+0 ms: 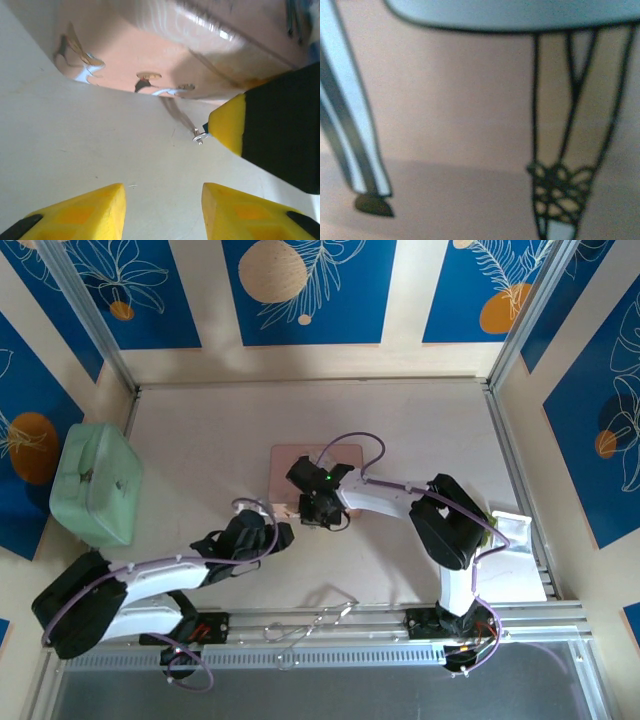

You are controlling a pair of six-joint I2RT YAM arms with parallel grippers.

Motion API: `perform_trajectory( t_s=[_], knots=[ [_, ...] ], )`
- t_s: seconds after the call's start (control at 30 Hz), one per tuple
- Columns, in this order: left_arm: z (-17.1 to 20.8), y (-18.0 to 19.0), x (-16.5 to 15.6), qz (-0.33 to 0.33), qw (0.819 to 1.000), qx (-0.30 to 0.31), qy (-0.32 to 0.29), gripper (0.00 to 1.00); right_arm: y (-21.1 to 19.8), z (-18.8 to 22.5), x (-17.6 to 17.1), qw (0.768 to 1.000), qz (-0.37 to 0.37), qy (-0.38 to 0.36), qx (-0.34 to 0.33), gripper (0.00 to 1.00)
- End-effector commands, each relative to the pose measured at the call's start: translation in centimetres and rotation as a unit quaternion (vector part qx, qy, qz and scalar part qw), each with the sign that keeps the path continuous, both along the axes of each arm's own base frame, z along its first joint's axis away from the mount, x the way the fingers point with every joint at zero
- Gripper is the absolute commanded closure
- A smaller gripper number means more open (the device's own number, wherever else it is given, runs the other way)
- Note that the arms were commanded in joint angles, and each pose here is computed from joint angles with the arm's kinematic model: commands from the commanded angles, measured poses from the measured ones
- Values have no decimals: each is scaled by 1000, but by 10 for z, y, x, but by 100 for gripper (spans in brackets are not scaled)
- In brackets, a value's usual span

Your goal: Unlock the padlock with the key

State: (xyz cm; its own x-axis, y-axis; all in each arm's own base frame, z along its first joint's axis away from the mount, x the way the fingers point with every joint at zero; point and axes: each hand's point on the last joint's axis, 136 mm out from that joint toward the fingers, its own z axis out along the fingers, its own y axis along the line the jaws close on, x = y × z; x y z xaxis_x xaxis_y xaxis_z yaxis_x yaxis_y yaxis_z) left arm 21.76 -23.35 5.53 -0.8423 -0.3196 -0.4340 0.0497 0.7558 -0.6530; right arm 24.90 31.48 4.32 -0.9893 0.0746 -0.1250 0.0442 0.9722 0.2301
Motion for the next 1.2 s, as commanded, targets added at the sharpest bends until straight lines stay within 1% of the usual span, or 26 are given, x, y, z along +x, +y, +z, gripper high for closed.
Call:
perform_trajectory(
  t_s=[0.0,0.23,0.4,0.6,0.7,0.77,0.9,0.97,1.07,1.17],
  knots=[
    [15,-22,6,-22,998,-45,-35,55,-2,-16,-27,997,14,75,1,86],
    [0,-37,4,-40,997,-57,-35,53,-1,-14,-26,997,12,80,11,86],
    [-4,-37,9,-32,997,-54,-49,53,1,-9,-27,996,12,83,20,86],
    [-2,-44,13,-47,995,-48,-67,60,2,-8,-27,996,13,86,29,86],
    [-12,-47,14,-53,997,-28,-54,62,3,-7,-26,995,13,88,35,86],
    [-15,-50,15,-60,996,-29,-55,62,5,-5,-25,995,13,91,44,86],
    [-12,-50,17,-58,995,-33,-69,55,9,-1,-28,991,16,113,67,86],
    [-11,-49,18,-56,995,-35,-76,54,9,0,-30,990,19,125,70,86],
    [-10,-52,19,-60,994,-38,-83,55,6,-4,-34,987,21,144,69,86],
    [-11,-57,20,-68,993,-40,-83,59,4,-6,-36,985,18,152,76,87]
  ],
)
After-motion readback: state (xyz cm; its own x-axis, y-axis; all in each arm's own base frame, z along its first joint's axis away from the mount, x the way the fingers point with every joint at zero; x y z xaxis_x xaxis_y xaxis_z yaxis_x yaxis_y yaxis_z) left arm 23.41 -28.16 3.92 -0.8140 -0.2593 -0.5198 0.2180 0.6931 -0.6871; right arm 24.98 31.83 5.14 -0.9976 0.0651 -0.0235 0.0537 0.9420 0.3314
